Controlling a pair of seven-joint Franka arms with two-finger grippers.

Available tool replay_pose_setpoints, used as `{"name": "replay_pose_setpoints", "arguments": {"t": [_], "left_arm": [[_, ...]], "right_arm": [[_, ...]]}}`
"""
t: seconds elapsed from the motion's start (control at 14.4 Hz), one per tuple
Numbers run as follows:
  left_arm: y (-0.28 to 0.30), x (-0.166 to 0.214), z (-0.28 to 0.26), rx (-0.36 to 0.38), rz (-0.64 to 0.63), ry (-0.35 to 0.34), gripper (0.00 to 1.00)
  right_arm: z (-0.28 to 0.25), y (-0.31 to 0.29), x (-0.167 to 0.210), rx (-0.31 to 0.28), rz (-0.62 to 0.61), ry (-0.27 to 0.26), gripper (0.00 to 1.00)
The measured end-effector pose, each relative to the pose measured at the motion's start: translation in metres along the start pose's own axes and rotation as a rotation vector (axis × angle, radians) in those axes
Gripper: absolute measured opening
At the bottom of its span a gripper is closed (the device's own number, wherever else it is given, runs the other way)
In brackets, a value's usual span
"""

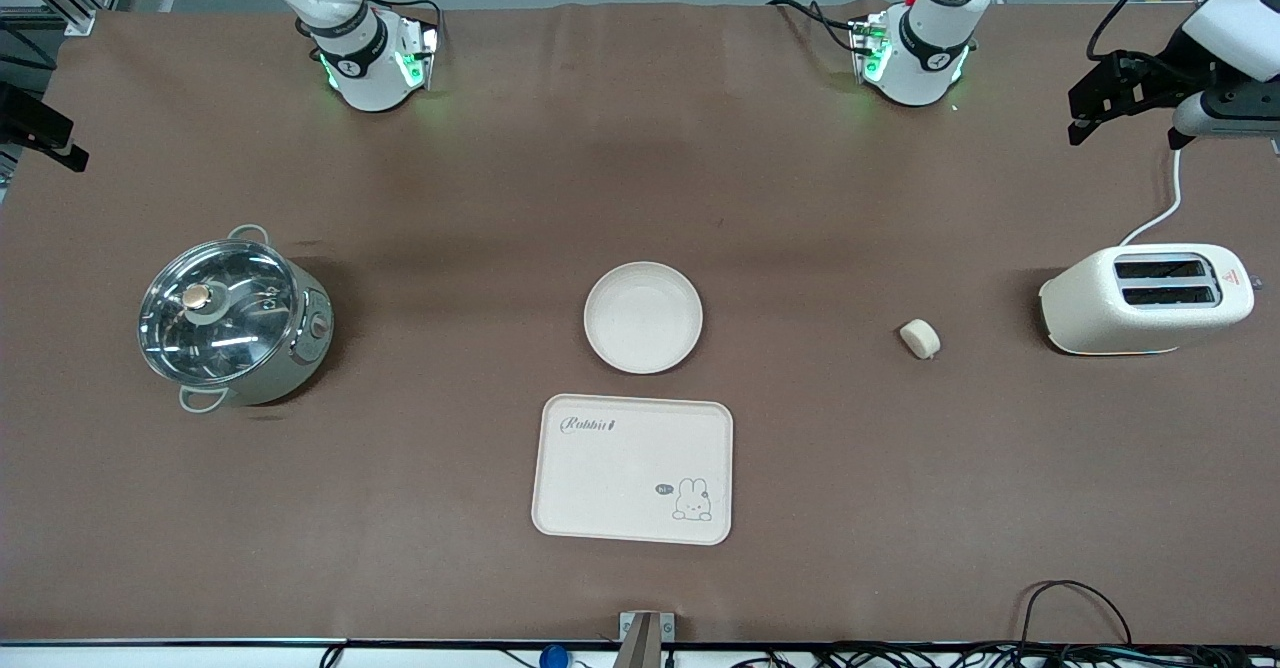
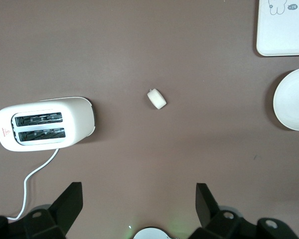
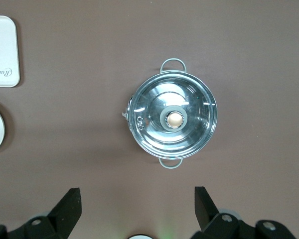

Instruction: Place bun in plate and plate on tray

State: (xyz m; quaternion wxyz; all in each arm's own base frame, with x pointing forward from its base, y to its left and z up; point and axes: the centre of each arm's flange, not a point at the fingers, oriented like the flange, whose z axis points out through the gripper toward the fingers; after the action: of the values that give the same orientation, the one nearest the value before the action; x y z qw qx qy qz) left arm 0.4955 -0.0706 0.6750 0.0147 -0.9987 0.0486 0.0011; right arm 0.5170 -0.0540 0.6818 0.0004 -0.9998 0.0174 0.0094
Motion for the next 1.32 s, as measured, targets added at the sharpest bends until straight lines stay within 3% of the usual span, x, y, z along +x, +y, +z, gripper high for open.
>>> {"name": "replay_pose_setpoints", "arguments": {"t": [0.35, 0.55, 0.83, 1.04, 1.32], "left_arm": [[-0.001, 0.003, 0.004, -0.001, -0.002, -0.008, 1.00], [-0.002, 0.026, 0.033, -0.005, -0.006, -0.056, 1.00], [-0.004, 0.083, 0.126, -0.011, -0.109, -0.123, 1.00], [-0.011, 0.104, 0.198, -0.016, -0.193, -0.106, 1.00], [-0.043, 0.109, 0.282, -0.032, -0.271, -0.058, 1.00]], "right_arm": [[0.002, 0.003, 0.001, 0.001, 0.006, -0.003, 1.00], [0.004, 0.003, 0.002, 0.005, 0.005, -0.005, 1.00], [0.047, -0.007, 0.028, 0.133, 0.000, -0.033, 1.00], [0.107, -0.026, 0.057, 0.183, -0.001, -0.049, 1.00], [0.170, -0.094, 0.087, 0.213, -0.001, -0.072, 1.00]]}}
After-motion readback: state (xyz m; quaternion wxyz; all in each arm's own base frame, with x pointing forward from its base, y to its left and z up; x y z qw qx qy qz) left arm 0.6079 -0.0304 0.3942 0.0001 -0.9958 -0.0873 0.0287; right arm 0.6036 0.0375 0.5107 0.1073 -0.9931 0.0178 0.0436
